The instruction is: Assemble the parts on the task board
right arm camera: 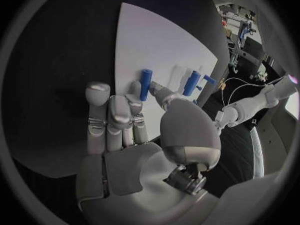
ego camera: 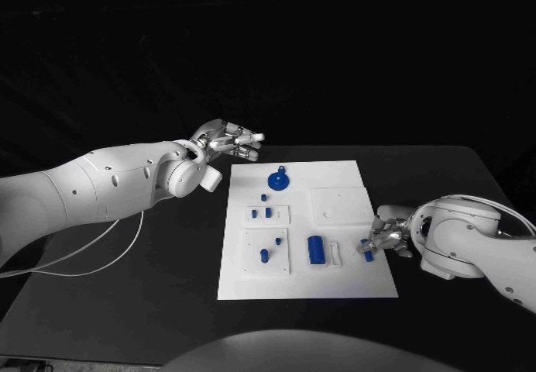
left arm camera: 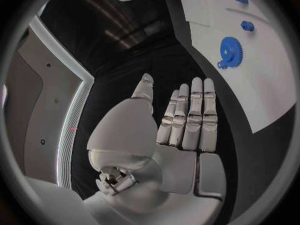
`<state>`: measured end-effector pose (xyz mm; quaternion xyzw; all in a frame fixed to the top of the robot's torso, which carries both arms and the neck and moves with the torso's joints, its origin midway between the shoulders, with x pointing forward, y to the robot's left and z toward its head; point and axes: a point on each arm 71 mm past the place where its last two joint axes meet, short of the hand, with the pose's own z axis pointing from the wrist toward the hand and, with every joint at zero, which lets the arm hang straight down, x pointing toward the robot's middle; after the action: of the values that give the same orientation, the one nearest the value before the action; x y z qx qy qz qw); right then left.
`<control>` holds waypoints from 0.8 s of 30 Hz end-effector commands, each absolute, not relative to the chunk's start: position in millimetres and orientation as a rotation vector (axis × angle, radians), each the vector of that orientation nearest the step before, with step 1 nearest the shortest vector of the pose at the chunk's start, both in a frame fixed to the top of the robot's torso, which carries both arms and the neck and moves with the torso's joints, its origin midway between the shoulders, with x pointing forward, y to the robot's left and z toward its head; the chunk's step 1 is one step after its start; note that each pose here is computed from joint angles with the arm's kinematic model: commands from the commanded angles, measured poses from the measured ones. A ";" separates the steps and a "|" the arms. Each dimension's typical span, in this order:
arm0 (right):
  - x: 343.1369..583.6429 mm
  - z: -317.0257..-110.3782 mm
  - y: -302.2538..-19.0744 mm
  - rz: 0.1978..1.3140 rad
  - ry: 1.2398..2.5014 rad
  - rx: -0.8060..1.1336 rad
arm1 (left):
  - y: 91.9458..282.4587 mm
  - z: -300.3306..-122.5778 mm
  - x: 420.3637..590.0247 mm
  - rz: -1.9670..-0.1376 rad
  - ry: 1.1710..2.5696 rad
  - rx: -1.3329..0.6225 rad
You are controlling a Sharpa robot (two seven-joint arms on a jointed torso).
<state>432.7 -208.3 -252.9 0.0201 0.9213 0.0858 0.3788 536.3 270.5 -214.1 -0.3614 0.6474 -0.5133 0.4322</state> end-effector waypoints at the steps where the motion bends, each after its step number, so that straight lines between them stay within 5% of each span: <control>1: 419.6 -274.7 -208.5 0.159 2.445 0.032 | 268.6 -214.0 535.9 -1.294 1.620 -0.894; 24: 412.1 -264.1 -191.0 0.459 2.451 0.283 | 269.4 -214.3 535.8 -1.290 1.623 -0.898</control>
<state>418.9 -195.4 -257.2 0.0847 0.9229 0.1483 0.3452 536.2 271.1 -214.4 -0.3624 0.6484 -0.5117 0.4317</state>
